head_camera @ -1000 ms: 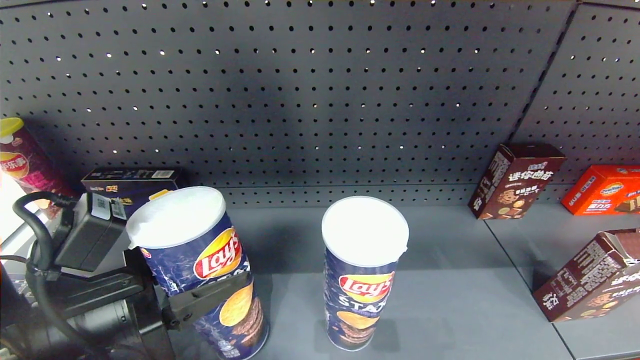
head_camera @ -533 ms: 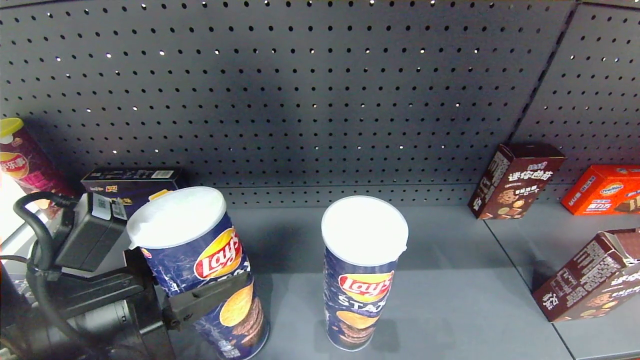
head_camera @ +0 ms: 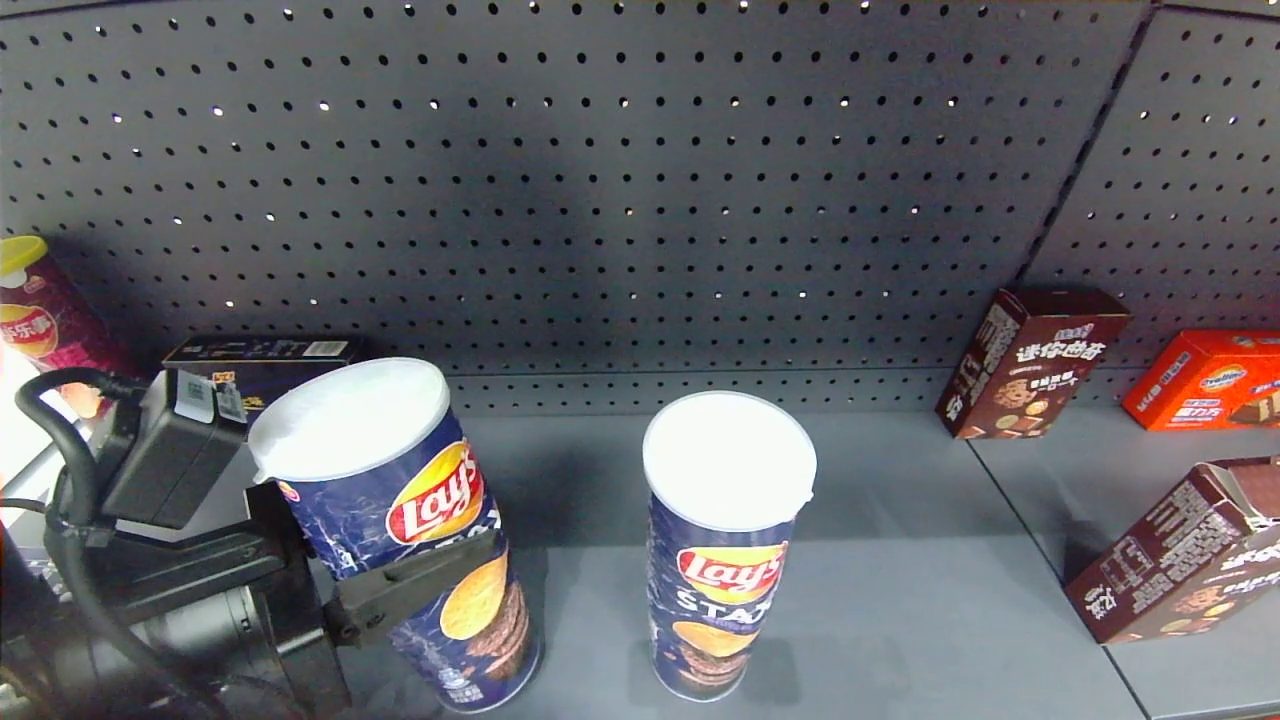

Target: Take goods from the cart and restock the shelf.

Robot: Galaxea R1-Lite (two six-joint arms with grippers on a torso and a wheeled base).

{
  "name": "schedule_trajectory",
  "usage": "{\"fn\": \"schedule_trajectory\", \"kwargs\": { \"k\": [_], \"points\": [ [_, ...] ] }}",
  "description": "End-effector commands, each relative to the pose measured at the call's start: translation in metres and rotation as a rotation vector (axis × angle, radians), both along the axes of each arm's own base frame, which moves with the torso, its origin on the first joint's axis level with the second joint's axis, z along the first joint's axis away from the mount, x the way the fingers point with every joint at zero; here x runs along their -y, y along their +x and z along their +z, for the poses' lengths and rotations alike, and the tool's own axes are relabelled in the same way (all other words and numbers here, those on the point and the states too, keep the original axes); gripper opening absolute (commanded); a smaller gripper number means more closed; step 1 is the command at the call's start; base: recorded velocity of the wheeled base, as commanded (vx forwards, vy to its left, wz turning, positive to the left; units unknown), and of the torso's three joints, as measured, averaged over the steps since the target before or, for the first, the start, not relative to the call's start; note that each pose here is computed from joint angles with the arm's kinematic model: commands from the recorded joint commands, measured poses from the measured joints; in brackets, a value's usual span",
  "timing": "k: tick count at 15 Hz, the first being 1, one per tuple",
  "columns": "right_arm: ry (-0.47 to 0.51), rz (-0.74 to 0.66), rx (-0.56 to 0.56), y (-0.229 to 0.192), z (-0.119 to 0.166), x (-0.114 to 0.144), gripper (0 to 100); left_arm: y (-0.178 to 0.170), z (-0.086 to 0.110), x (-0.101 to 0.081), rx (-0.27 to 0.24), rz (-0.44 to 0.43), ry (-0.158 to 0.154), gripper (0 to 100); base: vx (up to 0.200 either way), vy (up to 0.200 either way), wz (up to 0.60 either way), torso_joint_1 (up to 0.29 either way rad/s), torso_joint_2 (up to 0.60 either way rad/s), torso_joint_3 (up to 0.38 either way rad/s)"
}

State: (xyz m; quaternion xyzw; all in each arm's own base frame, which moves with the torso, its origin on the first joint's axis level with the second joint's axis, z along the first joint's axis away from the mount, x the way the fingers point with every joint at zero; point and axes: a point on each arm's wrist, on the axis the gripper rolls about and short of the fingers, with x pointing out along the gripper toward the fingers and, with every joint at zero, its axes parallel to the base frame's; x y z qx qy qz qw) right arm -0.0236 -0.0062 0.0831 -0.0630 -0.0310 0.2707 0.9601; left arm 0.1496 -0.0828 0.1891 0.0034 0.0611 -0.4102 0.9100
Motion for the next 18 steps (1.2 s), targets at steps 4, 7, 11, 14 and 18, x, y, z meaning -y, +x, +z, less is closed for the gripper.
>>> {"fn": "schedule_trajectory", "kwargs": {
  "k": [4,7,11,14,18],
  "points": [
    [0.03,-0.231,0.019,0.0013,0.0,0.0019,100,-0.0018,0.0015,-0.0009,0.008,0.0,-0.004,0,0.0,0.0,0.0,0.0,0.0,0.0],
    [0.029,-0.126,0.028,0.0009,-0.0004,-0.0005,100,-0.0023,0.0018,-0.0014,0.008,0.002,-0.006,0,0.0,0.0,0.0,0.0,0.0,0.0],
    [0.045,-0.105,0.004,0.0001,-0.0003,-0.0008,100,-0.0022,0.002,-0.0014,0.008,0.002,-0.007,0,0.0,0.0,0.0,0.0,0.0,0.0],
    [0.072,-0.171,-0.003,0.0011,-0.0009,0.0005,100,-0.0017,0.0039,-0.0011,0.012,0.002,-0.011,0,0.0,0.0,0.0,0.0,0.0,0.0],
    [0.037,-0.025,0.022,0.0,-0.0005,-0.0023,100,0.0043,0.0089,-0.0049,0.037,0.033,-0.008,0,0.0,0.0,0.0,0.0,0.0,0.0]
  ]
}}
